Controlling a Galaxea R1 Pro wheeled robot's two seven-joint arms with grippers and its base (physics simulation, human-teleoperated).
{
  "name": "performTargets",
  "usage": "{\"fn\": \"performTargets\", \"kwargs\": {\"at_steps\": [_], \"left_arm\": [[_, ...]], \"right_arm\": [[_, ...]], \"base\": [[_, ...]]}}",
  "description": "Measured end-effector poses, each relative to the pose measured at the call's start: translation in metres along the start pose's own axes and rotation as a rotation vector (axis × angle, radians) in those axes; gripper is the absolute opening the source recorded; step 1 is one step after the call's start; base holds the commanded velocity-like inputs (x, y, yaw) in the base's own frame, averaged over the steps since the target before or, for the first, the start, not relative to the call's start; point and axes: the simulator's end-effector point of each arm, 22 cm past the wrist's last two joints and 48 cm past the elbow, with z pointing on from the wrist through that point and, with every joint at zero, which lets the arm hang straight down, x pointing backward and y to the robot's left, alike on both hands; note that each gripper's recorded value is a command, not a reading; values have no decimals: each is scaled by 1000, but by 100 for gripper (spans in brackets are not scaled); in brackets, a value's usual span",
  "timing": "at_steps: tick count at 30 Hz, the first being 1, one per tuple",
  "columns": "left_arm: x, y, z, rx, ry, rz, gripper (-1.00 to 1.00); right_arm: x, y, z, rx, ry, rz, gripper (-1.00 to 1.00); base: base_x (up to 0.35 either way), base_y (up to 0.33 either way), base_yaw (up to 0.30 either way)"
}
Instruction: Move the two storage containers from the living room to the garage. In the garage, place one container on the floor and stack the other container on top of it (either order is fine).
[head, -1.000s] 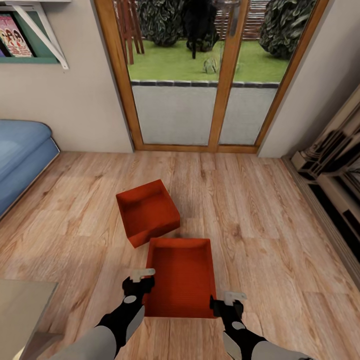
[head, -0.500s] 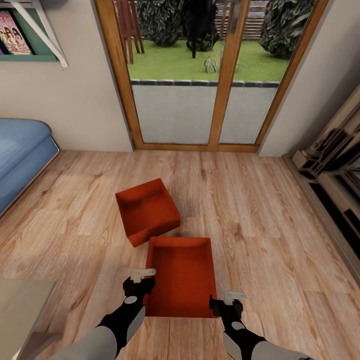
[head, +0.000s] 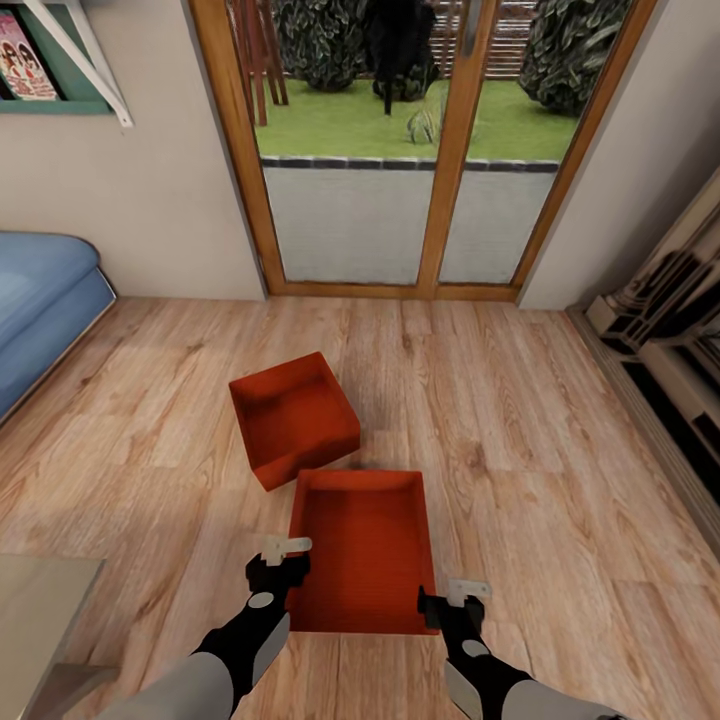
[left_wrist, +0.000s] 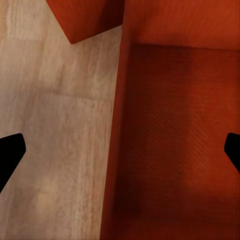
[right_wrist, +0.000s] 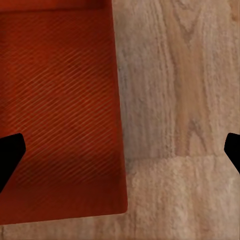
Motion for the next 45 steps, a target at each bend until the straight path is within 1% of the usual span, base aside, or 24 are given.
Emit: {"fn": "performTargets", "kwargs": {"at_steps": [3, 7, 9, 13, 26, 31, 45], "left_arm": [[4, 1, 5, -2, 1, 1, 100], [11, 3, 11, -4, 4, 5, 100], [25, 3, 13, -4, 24, 16, 100], [35, 4, 18, -5, 34, 20, 100], [50, 2, 38, -5, 26, 18, 100], [47, 3, 38, -10, 22, 11, 100], [48, 0, 37, -7, 26, 10, 100]], "right_arm": [[4, -2, 4, -2, -5, -5, 100], [5, 0, 9, -6, -34, -3, 100], [6, 0, 12, -6, -43, 0, 100], [11, -2, 18, -4, -46, 0, 100], [29, 0, 39, -6, -42, -3, 100], [29, -1, 39, -4, -42, -2, 100], [28, -5, 39, 1, -43, -3, 100]], "base": [[0, 0, 0], [0, 0, 0], [0, 0, 0], [0, 0, 0], [0, 0, 0], [0, 0, 0], [0, 0, 0]]}}
